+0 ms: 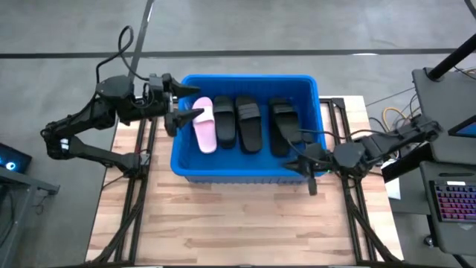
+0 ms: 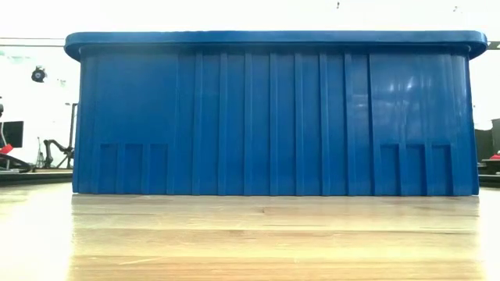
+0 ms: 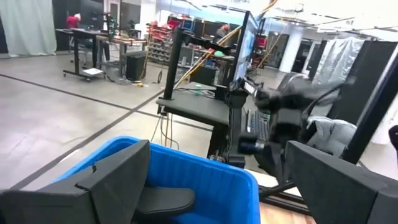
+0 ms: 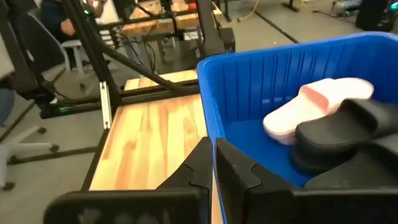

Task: Pick and place slides into bin
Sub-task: Return to Home Position

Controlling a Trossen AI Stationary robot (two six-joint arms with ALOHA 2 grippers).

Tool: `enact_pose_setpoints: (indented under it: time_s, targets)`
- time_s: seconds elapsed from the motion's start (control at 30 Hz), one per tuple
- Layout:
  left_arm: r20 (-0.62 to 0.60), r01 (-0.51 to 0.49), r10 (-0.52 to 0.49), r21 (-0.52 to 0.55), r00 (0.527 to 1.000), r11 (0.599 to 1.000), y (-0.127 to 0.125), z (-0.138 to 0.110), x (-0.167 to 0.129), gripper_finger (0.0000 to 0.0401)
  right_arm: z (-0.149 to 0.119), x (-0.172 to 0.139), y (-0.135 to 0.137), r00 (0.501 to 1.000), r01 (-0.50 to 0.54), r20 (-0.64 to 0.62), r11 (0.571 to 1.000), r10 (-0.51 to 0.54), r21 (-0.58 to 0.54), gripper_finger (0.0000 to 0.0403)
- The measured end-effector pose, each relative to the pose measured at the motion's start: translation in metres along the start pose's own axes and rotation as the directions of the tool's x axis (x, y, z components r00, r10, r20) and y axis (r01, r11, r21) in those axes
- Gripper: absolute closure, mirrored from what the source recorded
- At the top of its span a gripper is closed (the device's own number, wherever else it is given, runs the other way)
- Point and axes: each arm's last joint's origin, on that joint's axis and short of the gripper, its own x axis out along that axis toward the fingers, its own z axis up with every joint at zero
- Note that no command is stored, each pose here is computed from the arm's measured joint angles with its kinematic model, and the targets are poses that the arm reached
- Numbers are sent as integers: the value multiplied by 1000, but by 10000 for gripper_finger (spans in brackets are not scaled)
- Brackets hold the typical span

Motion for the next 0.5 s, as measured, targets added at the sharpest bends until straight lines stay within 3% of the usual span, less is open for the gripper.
enact_pose_setpoints:
  time_s: [0.23,0.4,0.5]
  targets:
    - [36,-138,138,0,990,990,4,1,1,43,-40,8,-52,979,-72,191,997,67,23,394]
    - [48,-176,175,21,983,984,5,0,10,43,-63,10,-96,977,61,203,998,-65,23,394]
    - [28,-222,221,59,975,973,6,-5,18,43,-68,-3,-110,973,53,224,998,-56,21,395]
